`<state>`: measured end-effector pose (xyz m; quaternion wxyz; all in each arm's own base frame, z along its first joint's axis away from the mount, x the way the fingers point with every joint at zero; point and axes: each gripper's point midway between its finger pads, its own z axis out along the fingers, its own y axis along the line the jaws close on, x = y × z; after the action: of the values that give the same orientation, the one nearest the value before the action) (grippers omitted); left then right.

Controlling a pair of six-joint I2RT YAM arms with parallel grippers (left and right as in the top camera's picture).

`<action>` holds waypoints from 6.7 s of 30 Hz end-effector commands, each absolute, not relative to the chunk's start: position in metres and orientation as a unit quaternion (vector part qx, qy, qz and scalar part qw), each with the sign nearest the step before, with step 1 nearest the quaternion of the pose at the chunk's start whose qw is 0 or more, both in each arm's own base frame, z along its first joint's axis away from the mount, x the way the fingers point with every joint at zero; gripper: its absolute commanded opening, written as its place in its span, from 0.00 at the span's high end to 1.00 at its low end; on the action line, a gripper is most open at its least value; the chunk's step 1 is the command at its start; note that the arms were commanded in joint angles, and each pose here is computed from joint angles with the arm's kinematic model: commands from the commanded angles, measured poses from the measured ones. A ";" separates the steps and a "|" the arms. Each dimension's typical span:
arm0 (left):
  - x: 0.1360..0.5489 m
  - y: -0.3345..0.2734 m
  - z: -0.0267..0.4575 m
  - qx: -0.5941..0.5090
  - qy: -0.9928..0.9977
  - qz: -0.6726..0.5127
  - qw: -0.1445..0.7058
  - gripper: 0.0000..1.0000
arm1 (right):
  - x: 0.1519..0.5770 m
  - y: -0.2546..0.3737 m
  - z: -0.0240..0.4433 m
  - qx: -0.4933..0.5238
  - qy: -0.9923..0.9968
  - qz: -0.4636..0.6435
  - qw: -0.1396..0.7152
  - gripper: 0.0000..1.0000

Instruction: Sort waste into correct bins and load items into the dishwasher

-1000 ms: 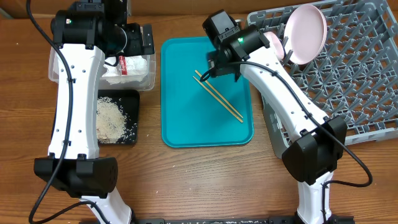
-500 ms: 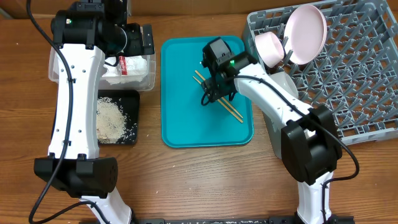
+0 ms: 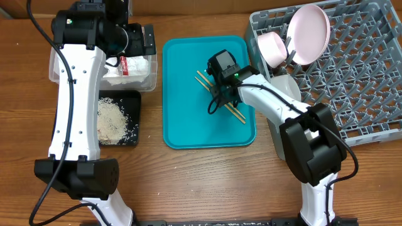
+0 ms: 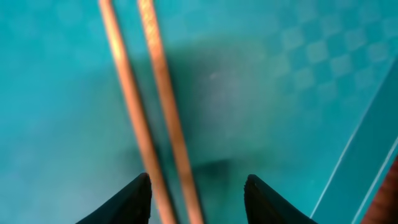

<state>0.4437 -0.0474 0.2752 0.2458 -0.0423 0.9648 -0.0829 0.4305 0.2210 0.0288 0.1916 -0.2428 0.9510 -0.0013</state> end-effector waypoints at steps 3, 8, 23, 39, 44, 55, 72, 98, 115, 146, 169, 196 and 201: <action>0.444 -0.047 0.280 -0.038 0.963 -0.079 0.254 0.00 | 0.441 0.204 0.032 -0.223 0.952 -0.007 0.211 0.51; 0.444 -0.047 0.280 -0.038 0.963 -0.079 0.254 0.00 | 0.442 0.201 0.031 -0.220 0.953 -0.008 0.211 0.51; 0.444 -0.047 0.280 -0.038 0.963 -0.079 0.254 0.00 | 0.429 0.220 0.027 -0.261 0.945 0.046 0.191 0.47; 0.444 -0.047 0.280 -0.038 0.963 -0.079 0.254 0.00 | 0.424 0.209 -0.002 -0.256 0.953 0.018 0.159 0.51; 0.444 -0.047 0.280 -0.038 0.963 -0.079 0.254 0.00 | 0.413 0.205 -0.005 -0.245 0.960 0.015 0.135 0.58; 0.444 -0.047 0.280 -0.038 0.963 -0.079 0.254 0.00 | 0.395 0.202 0.015 -0.188 0.978 0.024 0.084 0.96; 0.444 -0.047 0.280 -0.038 0.963 -0.079 0.254 0.00 | 0.427 0.143 0.288 -0.096 0.968 0.034 0.229 0.96; 0.444 -0.047 0.280 -0.038 0.963 -0.079 0.254 0.00 | 0.425 0.242 0.210 0.164 0.956 0.223 0.099 0.28; 0.444 -0.047 0.280 -0.038 0.963 -0.079 0.254 0.00 | 0.390 0.345 0.086 0.219 0.940 0.239 0.104 0.53; 0.444 -0.047 0.280 -0.038 0.963 -0.079 0.254 0.00 | 0.373 0.369 -0.019 0.195 0.957 0.209 0.050 0.74; 0.444 -0.047 0.280 -0.038 0.963 -0.079 0.254 0.00 | 0.368 0.356 -0.017 0.142 0.970 0.197 0.029 0.96; 0.444 -0.047 0.280 -0.038 0.963 -0.079 0.254 0.00 | 0.420 0.051 0.280 -0.042 0.932 0.019 0.360 0.96; 0.444 -0.047 0.280 -0.038 0.963 -0.079 0.254 0.00 | 0.407 -0.015 0.261 -0.096 0.943 -0.097 0.304 0.96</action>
<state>0.4437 -0.0474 0.2752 0.2459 -0.0423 0.9648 -0.0827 0.4079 0.0186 0.2723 0.3327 -0.0140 0.9429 0.0002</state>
